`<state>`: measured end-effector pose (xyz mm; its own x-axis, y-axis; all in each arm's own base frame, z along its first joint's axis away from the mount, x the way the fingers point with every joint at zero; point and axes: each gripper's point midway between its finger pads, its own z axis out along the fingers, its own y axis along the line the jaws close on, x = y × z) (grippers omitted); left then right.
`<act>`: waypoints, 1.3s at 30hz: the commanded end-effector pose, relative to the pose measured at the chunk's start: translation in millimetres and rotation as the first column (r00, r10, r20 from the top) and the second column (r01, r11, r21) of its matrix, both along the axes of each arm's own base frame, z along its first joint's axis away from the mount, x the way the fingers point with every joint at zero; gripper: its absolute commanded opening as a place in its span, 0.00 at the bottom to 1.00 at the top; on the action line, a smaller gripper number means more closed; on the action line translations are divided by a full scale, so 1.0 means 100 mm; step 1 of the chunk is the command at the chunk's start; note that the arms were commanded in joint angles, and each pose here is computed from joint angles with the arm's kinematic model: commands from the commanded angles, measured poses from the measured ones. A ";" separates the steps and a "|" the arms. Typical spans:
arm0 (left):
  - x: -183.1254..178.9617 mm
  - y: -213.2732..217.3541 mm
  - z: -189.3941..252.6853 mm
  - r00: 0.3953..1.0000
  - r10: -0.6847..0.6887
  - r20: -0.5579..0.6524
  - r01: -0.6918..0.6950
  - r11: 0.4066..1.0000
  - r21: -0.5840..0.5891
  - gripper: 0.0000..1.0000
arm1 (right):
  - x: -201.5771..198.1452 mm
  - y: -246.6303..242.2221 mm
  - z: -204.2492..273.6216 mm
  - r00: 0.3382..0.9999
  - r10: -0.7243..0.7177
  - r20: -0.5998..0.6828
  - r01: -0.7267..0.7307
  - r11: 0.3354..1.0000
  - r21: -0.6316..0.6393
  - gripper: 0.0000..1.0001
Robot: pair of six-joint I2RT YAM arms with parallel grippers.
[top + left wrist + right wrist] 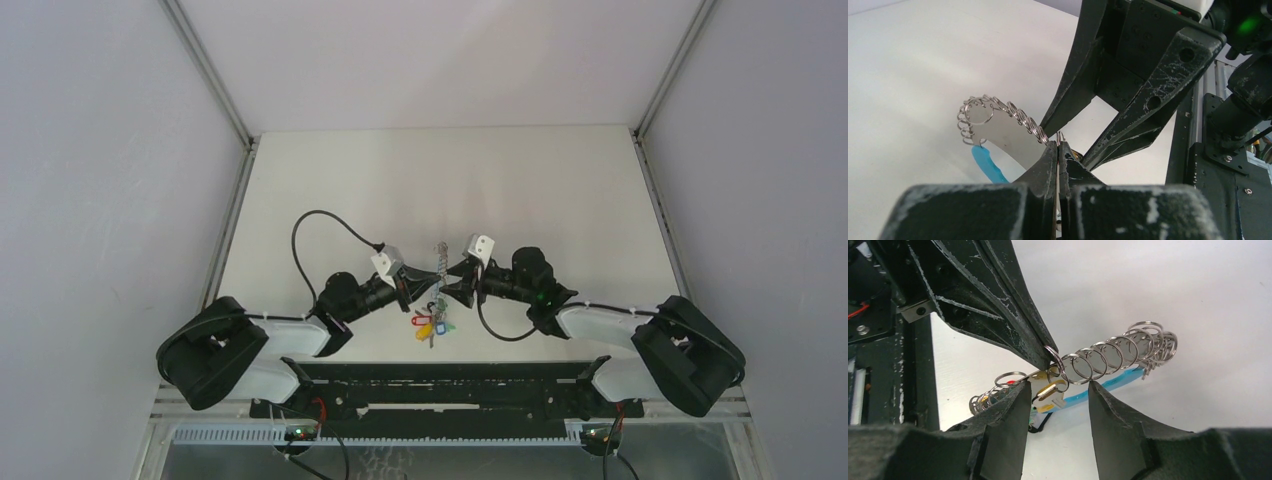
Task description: Put the keys on the keyring
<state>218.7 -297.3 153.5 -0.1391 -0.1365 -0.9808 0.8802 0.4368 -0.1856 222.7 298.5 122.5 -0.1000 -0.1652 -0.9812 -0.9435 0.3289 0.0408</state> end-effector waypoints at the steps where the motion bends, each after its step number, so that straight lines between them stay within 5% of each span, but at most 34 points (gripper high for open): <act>1: 0.02 0.04 0.27 0.998 0.027 0.050 -0.023 0.996 -0.089 0.00 | 0.13 0.00 0.12 0.992 -0.093 0.090 0.092 0.996 0.009 0.44; 12: 0.04 0.07 0.30 0.998 0.049 0.039 -0.044 0.993 -0.109 0.00 | 0.20 0.00 -0.01 0.981 -0.171 0.093 0.173 0.985 -0.012 0.34; 30: 0.04 0.06 0.30 0.999 0.046 0.029 -0.042 0.992 -0.120 0.00 | 0.14 0.10 0.01 0.990 -0.097 0.103 0.096 0.995 0.022 0.33; 39: 0.04 0.07 0.31 0.998 0.051 0.024 -0.047 0.989 -0.141 0.00 | 0.15 0.03 0.04 0.988 -0.106 0.113 0.106 0.994 0.009 0.00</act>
<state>223.4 -296.0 163.1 -0.1567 -0.1942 -0.9684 0.8600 0.4552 -0.2305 235.0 302.0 108.2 -0.0583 -0.1840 -0.9812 -0.9031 0.4286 -0.0267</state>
